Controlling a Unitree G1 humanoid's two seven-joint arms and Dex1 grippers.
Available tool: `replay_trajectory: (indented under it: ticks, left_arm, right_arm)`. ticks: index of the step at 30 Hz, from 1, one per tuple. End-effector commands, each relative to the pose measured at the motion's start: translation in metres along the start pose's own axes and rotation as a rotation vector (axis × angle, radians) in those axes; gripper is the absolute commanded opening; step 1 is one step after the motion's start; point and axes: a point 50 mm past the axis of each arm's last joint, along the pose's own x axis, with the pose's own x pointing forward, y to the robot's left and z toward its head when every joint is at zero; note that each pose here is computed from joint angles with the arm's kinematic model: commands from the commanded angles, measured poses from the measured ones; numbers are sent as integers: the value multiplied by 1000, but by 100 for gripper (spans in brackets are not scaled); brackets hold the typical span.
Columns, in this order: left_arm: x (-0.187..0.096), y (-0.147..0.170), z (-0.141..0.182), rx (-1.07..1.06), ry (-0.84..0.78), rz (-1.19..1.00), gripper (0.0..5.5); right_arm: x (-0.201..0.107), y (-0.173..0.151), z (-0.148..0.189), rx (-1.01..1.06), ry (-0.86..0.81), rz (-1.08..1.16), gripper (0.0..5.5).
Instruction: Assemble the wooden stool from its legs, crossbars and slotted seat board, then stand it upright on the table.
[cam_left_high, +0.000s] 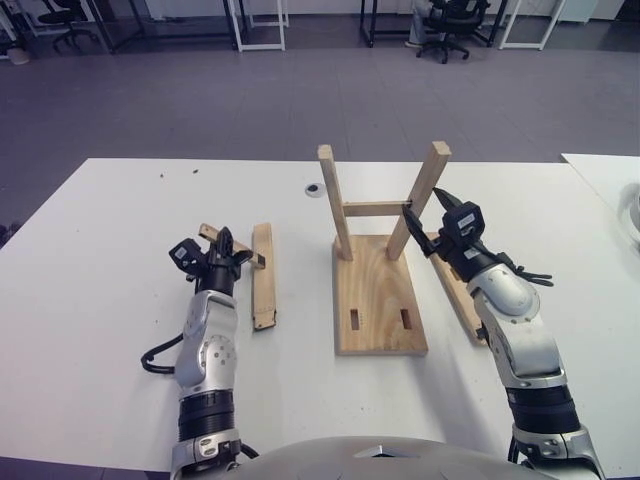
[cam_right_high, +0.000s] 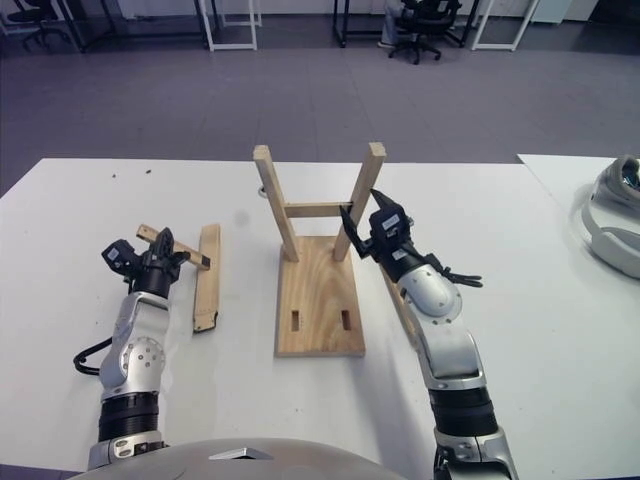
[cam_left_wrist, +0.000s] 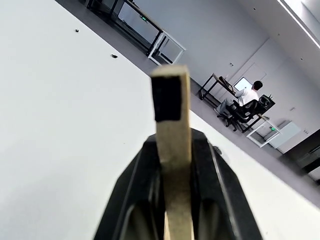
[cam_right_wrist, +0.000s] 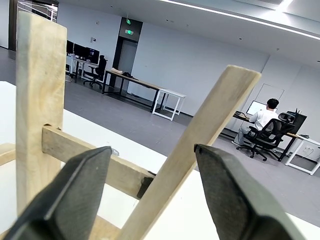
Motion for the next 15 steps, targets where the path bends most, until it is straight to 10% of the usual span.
replay_trajectory:
  ticks: [1,15]
  left_arm:
    - [-30,41,-31,304,307,47,40]
    - [-80,81,-62,569,579,-83,40]
  right_arm:
    - [-1,-1,-1,-45,9,-3,310]
    - [-3,-5,0,-154,12,11,310]
